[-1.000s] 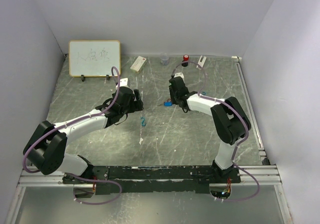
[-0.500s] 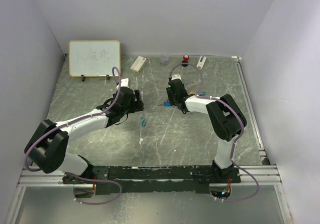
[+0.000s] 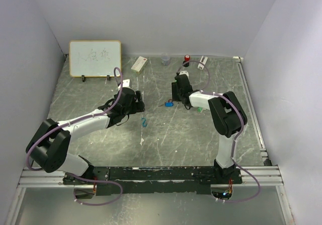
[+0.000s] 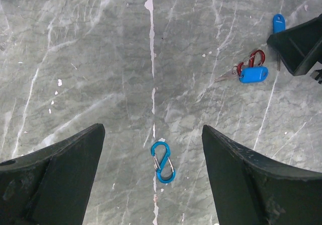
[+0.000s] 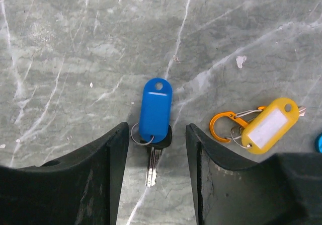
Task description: Put the keys on the keyring
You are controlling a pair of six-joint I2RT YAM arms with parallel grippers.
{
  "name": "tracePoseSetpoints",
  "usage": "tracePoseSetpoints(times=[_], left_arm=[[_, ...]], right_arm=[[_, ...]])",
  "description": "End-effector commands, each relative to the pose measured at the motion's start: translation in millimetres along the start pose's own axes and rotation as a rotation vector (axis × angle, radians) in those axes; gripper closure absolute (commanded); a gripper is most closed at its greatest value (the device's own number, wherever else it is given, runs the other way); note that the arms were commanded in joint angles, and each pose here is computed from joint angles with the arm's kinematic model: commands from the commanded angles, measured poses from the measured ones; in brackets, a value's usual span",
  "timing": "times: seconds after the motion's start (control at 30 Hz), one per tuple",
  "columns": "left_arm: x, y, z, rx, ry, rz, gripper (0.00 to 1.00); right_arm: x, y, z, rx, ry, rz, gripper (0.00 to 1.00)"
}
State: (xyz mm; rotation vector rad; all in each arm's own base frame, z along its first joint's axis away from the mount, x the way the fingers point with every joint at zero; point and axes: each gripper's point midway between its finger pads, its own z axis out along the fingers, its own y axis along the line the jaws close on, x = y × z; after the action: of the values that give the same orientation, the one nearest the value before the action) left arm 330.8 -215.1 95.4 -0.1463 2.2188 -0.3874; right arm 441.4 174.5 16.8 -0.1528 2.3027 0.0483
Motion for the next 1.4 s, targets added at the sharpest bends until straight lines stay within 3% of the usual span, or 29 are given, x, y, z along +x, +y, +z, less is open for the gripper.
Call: tracePoseSetpoints(times=[0.0,0.23,0.57,0.73,1.37], left_arm=[[-10,-7,2,0.02,-0.023,-0.013,0.11],[-10,-6,1,0.019,-0.026,-0.012,0.11],[-11,-5,-1,0.018,-0.031,-0.013,0.11],[-11,-5,0,0.017,-0.029,-0.012,0.11],[-10,-5,0,0.017,-0.028,-0.015,0.11]], right_arm=[[5,7,7,-0.028,0.045,0.067,0.51],[4,21,11,-0.083,0.071,0.12,0.51],[19,17,22,-0.03,0.145,0.165,0.51],[24,15,24,-0.014,0.167,0.163,0.57],[40,-15,14,0.079,0.208,-0.039,0.56]])
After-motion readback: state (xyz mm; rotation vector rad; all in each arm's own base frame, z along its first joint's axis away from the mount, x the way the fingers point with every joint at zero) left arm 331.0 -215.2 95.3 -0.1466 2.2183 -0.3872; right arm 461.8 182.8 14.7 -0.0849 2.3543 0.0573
